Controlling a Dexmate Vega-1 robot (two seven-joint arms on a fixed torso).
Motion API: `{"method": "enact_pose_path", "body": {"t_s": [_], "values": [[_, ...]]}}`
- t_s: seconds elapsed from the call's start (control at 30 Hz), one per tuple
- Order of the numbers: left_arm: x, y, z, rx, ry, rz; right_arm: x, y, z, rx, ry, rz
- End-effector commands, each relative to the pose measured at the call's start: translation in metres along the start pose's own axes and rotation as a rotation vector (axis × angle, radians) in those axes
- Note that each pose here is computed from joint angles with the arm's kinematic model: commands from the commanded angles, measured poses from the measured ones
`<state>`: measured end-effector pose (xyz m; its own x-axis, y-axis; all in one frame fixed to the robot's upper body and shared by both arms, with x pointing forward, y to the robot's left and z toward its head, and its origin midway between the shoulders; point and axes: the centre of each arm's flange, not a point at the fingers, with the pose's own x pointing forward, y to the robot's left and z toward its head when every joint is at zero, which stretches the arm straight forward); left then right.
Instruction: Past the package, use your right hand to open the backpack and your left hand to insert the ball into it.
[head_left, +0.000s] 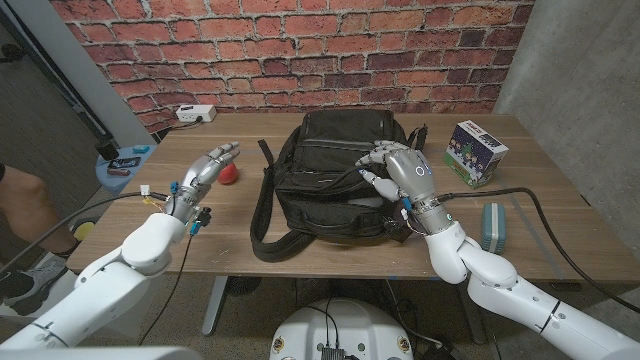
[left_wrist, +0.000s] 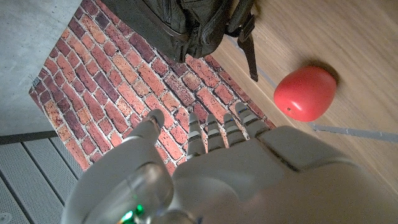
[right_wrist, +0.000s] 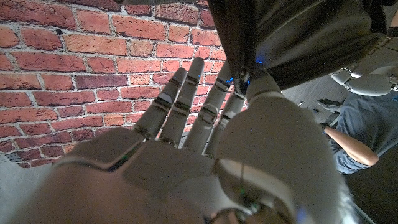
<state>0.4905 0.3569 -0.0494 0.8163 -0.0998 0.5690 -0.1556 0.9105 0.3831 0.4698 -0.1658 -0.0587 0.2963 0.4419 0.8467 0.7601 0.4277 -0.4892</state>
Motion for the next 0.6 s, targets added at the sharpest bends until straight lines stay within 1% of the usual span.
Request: {"method": "enact_pose_path", "body": {"t_s": [0.03,0.23,0.5,0.6], "values": [[-0.003,0.017,0.012,0.144,0.024,0.000,0.007,0.002,-0.002,0.019,-0.003,-0.004],[-0.006,0.023,0.014,0.192,0.043,-0.002,0.011,0.002,-0.002,0.019,-0.011,-0.003],[-0.008,0.026,0.019,0.267,0.054,-0.012,0.019,0.003,-0.004,0.025,-0.018,-0.009],[-0.008,0.026,0.021,0.299,0.050,-0.011,0.023,0.004,-0.005,0.024,-0.023,-0.010]]}}
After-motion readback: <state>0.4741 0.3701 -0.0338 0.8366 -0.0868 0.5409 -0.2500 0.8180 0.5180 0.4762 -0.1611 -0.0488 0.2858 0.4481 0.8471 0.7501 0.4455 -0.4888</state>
